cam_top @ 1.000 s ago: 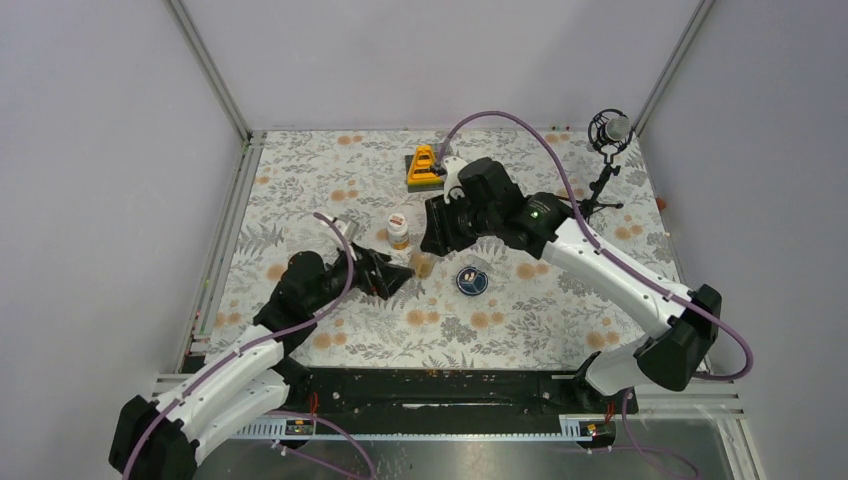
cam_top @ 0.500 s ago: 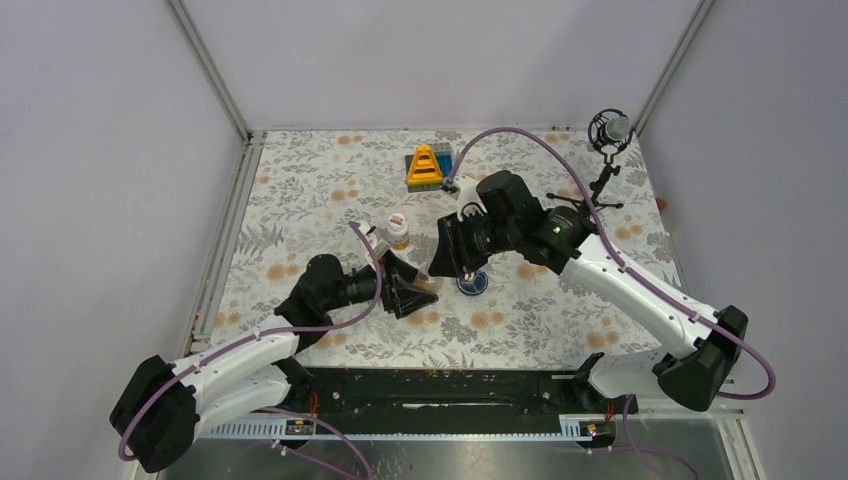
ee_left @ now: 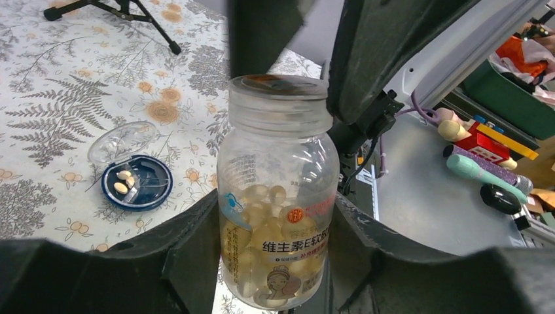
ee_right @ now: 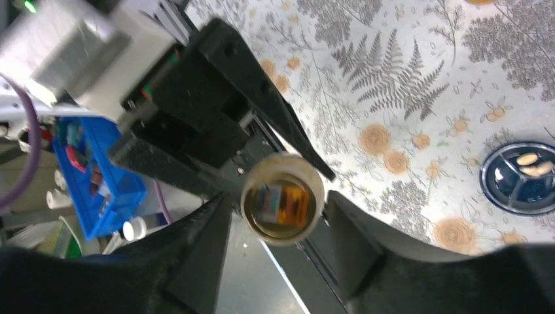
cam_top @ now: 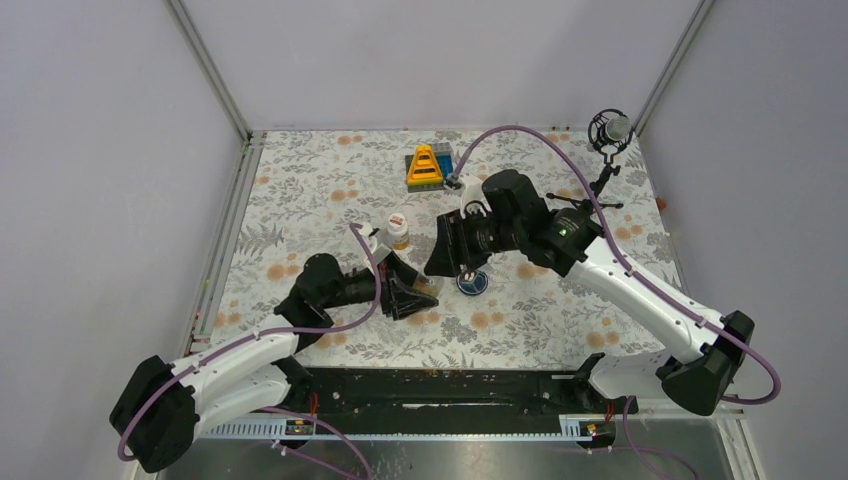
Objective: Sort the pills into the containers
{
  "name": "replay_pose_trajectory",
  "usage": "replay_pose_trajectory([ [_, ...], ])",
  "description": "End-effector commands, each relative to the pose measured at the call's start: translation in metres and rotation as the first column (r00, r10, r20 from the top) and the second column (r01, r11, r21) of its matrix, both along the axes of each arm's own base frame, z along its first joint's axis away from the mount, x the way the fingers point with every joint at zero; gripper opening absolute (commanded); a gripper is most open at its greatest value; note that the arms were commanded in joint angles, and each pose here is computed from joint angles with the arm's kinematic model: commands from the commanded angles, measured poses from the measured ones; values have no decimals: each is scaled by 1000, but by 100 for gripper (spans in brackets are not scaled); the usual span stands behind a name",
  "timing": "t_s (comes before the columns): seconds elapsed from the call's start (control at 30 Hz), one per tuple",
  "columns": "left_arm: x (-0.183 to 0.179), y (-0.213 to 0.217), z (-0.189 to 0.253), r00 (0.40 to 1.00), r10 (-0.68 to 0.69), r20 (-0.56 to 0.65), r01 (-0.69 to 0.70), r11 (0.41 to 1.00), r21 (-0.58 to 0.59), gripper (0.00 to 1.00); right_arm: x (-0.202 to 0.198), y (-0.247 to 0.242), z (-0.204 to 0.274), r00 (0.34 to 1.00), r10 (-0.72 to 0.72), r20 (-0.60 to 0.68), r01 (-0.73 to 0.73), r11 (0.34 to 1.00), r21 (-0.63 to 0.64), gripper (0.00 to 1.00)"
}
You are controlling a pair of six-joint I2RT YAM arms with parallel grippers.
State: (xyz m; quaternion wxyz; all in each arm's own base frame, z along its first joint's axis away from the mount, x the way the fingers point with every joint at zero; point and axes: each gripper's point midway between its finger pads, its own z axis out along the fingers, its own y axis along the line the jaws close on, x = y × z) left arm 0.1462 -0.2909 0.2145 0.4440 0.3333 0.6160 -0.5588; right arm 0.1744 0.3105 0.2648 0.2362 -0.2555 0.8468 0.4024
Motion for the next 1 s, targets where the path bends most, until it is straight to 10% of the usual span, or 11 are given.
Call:
replay_pose_trajectory([
  [0.0, -2, -5, 31, 987, -48, 154, 51, 999, -18, 0, 28, 23, 38, 993, -111, 47, 101, 979, 179, 77],
  [0.13, 27, 1, 34, 981, 106, 161, -110, 994, 20, 0, 59, 32, 33, 969, -242, 50, 228, 954, 195, 94],
  [0.47, 63, -2, 46, 958, 279, 59, -277, 960, -41, 0, 76, 15, 23, 919, -385, 88, 360, 907, 217, 75],
  [0.73, 75, -1, 51, 939, 343, -3, -342, 937, -69, 0, 59, 15, 28, 937, -345, 50, 322, 911, 260, 37],
  [0.97, 71, 1, 59, 940, 341, -26, -342, 936, -84, 0, 47, 16, 31, 956, -288, 48, 262, 919, 295, 43],
])
